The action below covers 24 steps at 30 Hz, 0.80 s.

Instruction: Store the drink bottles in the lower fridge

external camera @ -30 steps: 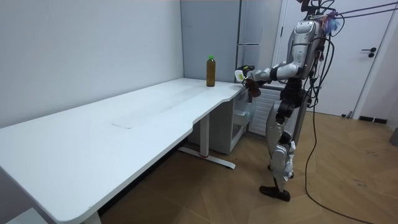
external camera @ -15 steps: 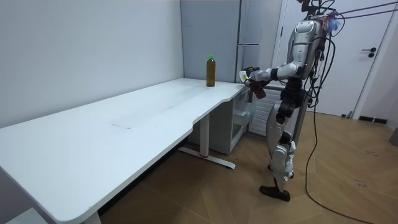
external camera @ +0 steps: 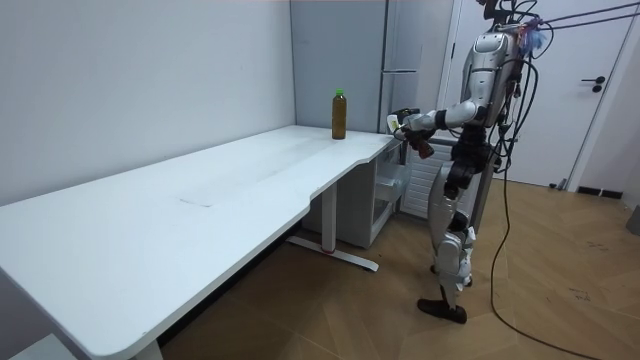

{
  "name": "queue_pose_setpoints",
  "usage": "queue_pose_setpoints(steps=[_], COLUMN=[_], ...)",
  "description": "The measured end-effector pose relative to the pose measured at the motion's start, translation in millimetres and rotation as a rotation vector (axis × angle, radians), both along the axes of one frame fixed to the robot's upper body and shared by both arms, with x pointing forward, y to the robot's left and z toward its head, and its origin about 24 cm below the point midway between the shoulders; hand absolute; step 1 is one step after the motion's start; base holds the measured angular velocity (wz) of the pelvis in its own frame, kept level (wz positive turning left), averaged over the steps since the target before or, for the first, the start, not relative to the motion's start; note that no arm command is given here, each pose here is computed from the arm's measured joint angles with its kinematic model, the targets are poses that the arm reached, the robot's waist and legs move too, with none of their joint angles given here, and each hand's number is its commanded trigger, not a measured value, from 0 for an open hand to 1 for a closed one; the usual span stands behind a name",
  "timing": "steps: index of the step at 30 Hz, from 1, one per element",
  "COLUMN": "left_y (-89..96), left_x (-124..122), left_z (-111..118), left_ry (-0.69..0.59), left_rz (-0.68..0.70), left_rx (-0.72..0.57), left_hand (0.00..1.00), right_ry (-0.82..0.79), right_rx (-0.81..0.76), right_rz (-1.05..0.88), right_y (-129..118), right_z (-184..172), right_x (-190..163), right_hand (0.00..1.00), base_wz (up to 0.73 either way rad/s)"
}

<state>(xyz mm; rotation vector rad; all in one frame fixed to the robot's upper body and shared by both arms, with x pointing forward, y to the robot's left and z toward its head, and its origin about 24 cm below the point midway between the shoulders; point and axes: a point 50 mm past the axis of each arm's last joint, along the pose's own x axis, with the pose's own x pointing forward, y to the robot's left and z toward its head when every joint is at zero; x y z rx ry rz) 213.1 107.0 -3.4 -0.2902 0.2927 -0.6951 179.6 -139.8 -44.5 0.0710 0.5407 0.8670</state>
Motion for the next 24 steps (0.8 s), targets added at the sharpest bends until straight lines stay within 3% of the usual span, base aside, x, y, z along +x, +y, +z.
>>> queue_pose_setpoints(steps=[1, 2, 3, 19, 24], left_y=[0.1, 0.1, 0.2, 1.3, 1.6], left_x=[0.0, 0.1, 0.1, 4.5, 8.1], left_z=[0.0, 0.1, 0.2, 14.3, 30.8], left_ry=[0.000, -0.001, -0.003, -0.100, -0.198], left_rz=[0.000, 0.000, 0.001, 0.029, 0.029], left_rx=[0.000, 0.000, 0.000, -0.009, 0.030], left_hand=[0.81, 0.33, 0.00, 0.00, 0.00], right_ry=[-0.001, -0.002, -0.003, 0.021, 0.029], right_rx=[0.000, 0.000, 0.000, 0.120, 0.124], right_rz=[0.000, 0.000, 0.000, -0.012, -0.006], right_y=[0.1, 0.1, 0.1, 6.0, 5.6], right_z=[0.1, 0.1, 0.2, 1.1, -2.3], right_x=[0.0, 0.0, 0.1, -2.6, -4.7], right_hand=[1.00, 1.00, 1.00, 1.00, 1.00], base_wz=[0.00, 0.00, 0.00, 0.00, 0.01])
